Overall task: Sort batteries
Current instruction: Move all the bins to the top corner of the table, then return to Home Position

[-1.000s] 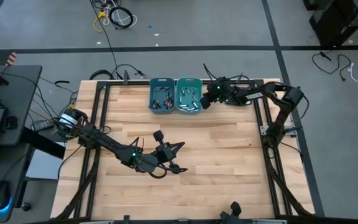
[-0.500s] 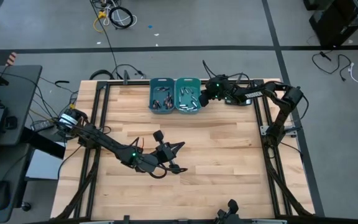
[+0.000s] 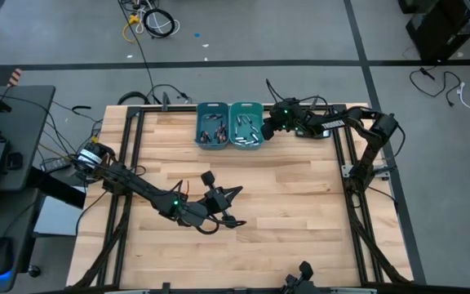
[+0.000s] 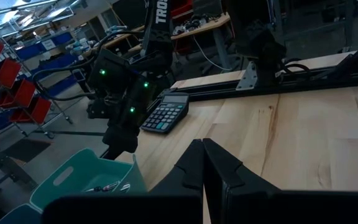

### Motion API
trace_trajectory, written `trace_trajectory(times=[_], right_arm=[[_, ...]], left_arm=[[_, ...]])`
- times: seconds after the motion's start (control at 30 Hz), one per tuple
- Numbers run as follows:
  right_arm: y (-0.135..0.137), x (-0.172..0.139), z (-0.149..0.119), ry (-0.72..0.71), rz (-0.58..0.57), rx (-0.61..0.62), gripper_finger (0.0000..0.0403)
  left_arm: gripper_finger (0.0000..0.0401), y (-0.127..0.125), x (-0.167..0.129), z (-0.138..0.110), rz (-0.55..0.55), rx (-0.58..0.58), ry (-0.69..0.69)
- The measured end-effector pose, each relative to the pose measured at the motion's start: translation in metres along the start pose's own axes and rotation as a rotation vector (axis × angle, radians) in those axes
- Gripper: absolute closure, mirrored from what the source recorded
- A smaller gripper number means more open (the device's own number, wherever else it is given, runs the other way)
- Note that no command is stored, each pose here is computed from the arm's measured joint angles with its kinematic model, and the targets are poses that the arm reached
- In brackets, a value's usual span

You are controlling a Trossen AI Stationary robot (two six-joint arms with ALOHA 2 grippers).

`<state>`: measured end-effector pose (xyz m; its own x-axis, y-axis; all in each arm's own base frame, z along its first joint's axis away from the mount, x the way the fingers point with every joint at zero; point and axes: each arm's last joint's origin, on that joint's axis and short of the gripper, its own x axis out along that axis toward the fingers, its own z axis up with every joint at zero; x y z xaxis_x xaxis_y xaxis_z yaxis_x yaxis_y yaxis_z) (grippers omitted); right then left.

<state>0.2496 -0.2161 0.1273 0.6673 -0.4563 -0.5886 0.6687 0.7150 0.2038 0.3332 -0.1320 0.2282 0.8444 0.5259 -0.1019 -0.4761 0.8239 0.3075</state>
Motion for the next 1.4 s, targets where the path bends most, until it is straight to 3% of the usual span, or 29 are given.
trace_trajectory(times=[0.3,0.53,0.77,0.9,1.07,1.27,1.4], right_arm=[[-0.003,-0.002,0.000,0.012,-0.018,0.012,0.0403],[-0.002,-0.020,0.012,0.005,-0.035,0.010,0.0403],[0.026,-0.069,0.036,-0.064,0.024,-0.054,0.0403],[0.061,-0.108,0.040,-0.171,0.135,-0.169,0.0403],[0.106,-0.153,0.027,-0.274,0.337,-0.268,0.0403],[0.147,-0.196,0.006,-0.401,0.597,-0.346,0.0403],[0.164,-0.218,-0.001,-0.478,0.710,-0.379,0.0403]], left_arm=[[0.0401,0.000,0.000,0.000,0.001,0.001,0.001],[0.0401,0.000,0.000,-0.002,-0.004,0.020,0.013],[0.0401,-0.004,0.000,-0.001,-0.166,0.065,-0.019],[0.0401,-0.005,0.001,0.002,-0.247,0.081,-0.047],[0.0401,-0.002,0.008,0.011,-0.414,0.097,-0.175],[0.0401,0.018,0.030,0.021,-0.496,0.104,-0.347],[0.0401,0.038,0.045,0.022,-0.472,0.150,-0.357]])
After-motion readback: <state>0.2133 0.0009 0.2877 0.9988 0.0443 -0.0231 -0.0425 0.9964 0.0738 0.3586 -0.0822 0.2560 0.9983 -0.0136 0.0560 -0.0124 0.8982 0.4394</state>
